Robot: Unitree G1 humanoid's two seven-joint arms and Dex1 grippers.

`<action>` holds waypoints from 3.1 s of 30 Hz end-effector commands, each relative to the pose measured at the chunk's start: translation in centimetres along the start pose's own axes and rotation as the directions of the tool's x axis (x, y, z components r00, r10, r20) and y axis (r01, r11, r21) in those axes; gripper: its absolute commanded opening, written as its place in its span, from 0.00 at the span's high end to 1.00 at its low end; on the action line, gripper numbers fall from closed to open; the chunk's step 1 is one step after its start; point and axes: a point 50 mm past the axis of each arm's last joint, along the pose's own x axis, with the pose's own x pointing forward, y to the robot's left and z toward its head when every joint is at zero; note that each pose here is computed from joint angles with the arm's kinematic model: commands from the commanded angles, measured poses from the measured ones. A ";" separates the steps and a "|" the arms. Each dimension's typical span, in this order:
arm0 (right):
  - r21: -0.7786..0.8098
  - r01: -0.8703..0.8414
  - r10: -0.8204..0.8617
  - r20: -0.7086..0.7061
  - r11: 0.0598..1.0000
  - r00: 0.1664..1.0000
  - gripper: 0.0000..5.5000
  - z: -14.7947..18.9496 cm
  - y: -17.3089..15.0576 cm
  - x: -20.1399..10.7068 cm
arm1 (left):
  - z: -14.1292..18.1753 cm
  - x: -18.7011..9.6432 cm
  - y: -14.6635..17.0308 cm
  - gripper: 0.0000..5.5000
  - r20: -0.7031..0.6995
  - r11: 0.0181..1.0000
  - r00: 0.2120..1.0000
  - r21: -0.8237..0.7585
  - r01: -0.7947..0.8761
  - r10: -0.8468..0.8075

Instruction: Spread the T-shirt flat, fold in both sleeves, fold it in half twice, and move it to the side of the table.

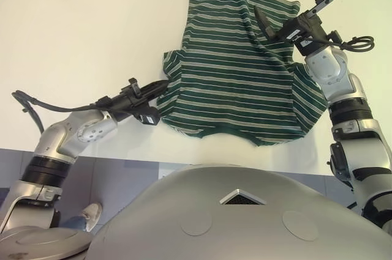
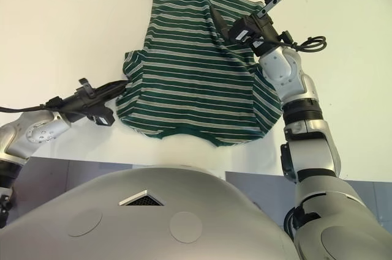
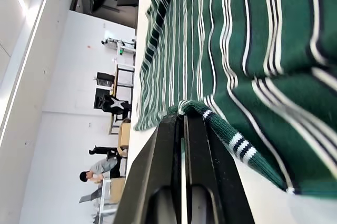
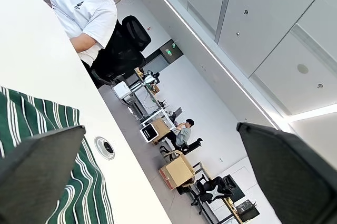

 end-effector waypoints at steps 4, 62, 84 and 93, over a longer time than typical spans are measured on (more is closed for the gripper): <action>0.001 0.010 -0.010 -0.013 1.000 1.000 0.02 -0.2 -0.5 0.1 | 0.5 3.1 0.8 1.00 0.061 0.998 0.997 0.015 -0.053 0.052; 0.295 -0.751 0.781 -0.446 0.590 0.438 0.02 0.9 -3.2 -21.0 | 2.5 6.0 0.4 0.02 0.075 0.979 0.984 -0.139 -0.151 0.162; 0.238 -0.731 0.728 -0.494 0.639 0.476 0.69 -0.6 -3.3 -20.0 | 2.8 6.1 0.1 0.02 0.072 0.979 0.983 -0.128 -0.158 0.168; 0.251 -0.732 0.738 -0.481 0.634 0.474 0.99 -0.6 -2.8 -20.1 | 3.0 6.1 0.1 0.02 0.077 0.978 0.983 -0.132 -0.159 0.170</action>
